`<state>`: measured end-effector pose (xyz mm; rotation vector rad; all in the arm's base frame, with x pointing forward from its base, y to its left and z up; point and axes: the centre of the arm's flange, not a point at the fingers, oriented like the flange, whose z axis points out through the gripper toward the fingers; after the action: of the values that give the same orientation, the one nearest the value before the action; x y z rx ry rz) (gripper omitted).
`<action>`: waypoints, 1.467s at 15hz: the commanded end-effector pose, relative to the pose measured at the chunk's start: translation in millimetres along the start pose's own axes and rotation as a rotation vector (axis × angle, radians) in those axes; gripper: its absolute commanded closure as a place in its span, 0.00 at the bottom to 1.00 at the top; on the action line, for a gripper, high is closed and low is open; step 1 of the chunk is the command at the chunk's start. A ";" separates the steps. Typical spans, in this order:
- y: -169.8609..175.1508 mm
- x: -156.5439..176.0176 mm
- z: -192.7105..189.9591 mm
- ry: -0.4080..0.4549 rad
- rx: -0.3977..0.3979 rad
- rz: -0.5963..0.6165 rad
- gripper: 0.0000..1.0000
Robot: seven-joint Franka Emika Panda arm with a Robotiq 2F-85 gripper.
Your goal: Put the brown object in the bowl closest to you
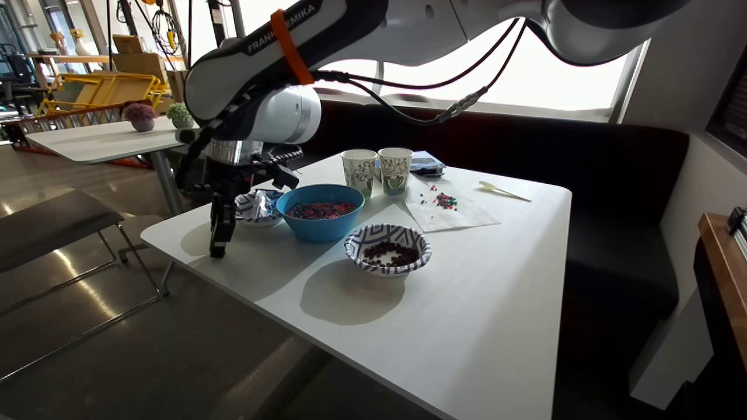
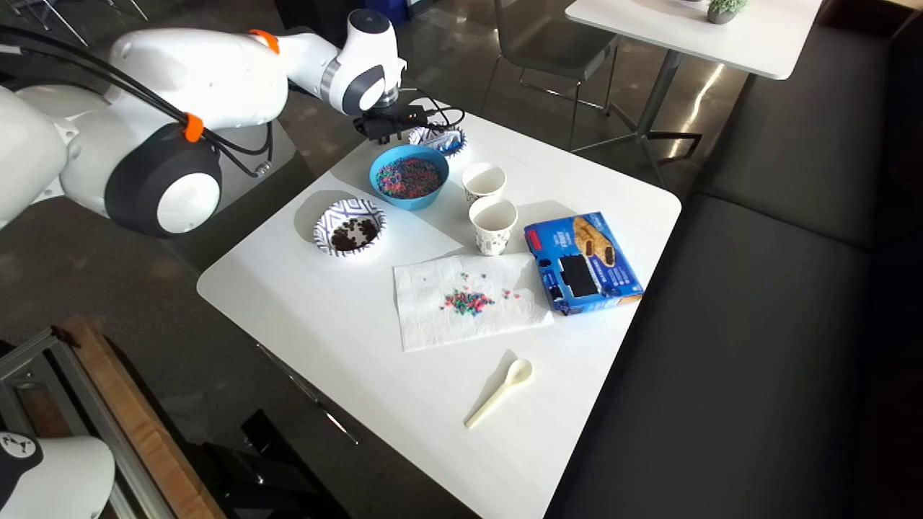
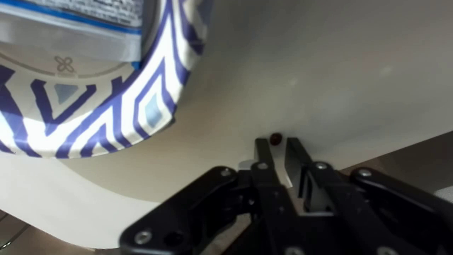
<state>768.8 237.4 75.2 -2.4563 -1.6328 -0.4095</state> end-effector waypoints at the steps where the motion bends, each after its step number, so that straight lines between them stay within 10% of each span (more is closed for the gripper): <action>1: 50.7 30.7 45.9 -0.047 0.013 0.013 0.81; 22: 47.4 40.7 42.4 -0.075 -0.019 0.029 0.76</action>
<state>767.6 243.8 76.9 -2.5068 -1.6200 -0.3898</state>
